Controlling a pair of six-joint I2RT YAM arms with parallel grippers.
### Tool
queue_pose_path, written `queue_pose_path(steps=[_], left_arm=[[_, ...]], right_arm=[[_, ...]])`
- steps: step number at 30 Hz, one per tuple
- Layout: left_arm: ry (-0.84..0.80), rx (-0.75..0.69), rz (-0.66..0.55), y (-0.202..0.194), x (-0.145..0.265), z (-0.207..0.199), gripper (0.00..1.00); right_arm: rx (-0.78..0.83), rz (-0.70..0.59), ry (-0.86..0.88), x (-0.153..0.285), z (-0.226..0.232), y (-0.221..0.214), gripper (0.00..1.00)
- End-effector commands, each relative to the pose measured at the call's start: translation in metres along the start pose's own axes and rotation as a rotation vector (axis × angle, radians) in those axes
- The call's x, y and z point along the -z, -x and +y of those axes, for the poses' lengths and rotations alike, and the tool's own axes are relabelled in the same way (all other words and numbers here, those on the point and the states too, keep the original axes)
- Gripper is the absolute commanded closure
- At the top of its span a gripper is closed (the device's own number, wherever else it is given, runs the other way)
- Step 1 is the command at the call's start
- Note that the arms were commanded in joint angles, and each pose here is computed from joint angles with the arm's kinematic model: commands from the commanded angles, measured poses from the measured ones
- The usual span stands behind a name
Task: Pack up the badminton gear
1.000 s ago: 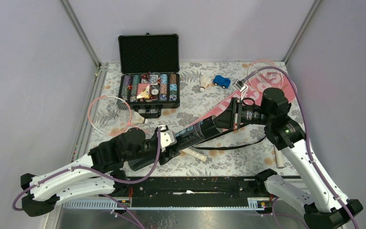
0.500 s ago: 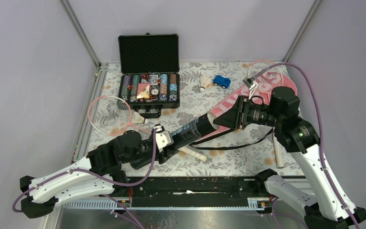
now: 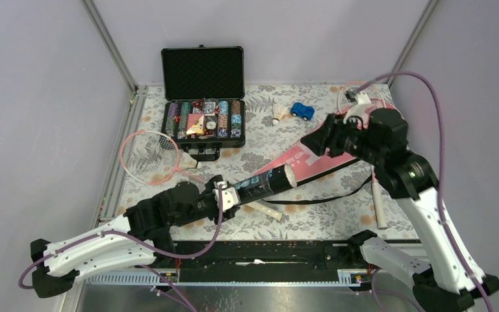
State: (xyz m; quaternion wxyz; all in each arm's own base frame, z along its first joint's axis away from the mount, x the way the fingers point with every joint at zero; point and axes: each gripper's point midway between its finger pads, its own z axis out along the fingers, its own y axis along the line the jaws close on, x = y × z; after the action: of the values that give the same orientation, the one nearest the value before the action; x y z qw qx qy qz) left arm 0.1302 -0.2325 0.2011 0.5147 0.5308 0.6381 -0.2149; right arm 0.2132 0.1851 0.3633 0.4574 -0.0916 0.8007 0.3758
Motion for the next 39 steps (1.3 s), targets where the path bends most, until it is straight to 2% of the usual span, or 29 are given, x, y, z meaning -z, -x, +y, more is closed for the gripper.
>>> queue_pose_path(steps=[1, 6, 14, 16, 19, 22, 28, 35, 39], left_arm=[[0.047, -0.085, -0.089, 0.016, 0.004, 0.011, 0.62], [0.142, -0.122, -0.102, 0.005, 0.006, 0.025, 0.61], [0.163, -0.124, -0.079, -0.002, 0.014, 0.028, 0.61], [0.165, -0.123, -0.078, -0.003, 0.017, 0.028, 0.61], [0.187, -0.124, -0.089, -0.004, 0.022, 0.031, 0.61], [0.215, -0.126, -0.103, -0.001, 0.025, 0.036, 0.61], [0.207, -0.115, -0.103, 0.001, 0.026, 0.035, 0.61], [0.237, -0.116, -0.115, 0.001, 0.031, 0.040, 0.61], [0.252, -0.118, -0.111, 0.000, 0.031, 0.042, 0.61]], right_arm=[[0.128, -0.029, -0.214, -0.042, -0.055, 0.020, 0.45], [0.090, 0.037, -0.382, -0.087, -0.111, 0.029, 0.44], [-0.061, 0.118, -0.376, -0.162, -0.184, 0.039, 0.42], [-0.154, 0.183, -0.381, -0.184, -0.209, 0.031, 0.41], [-0.228, 0.248, -0.314, -0.205, -0.219, 0.036, 0.36], [-0.237, 0.271, -0.305, -0.228, -0.234, 0.038, 0.32], [-0.244, 0.337, -0.300, -0.273, -0.272, 0.041, 0.33], [-0.252, 0.207, -0.224, -0.319, -0.303, 0.050, 0.34], [-0.322, 0.130, -0.127, -0.345, -0.304, 0.052, 0.35]])
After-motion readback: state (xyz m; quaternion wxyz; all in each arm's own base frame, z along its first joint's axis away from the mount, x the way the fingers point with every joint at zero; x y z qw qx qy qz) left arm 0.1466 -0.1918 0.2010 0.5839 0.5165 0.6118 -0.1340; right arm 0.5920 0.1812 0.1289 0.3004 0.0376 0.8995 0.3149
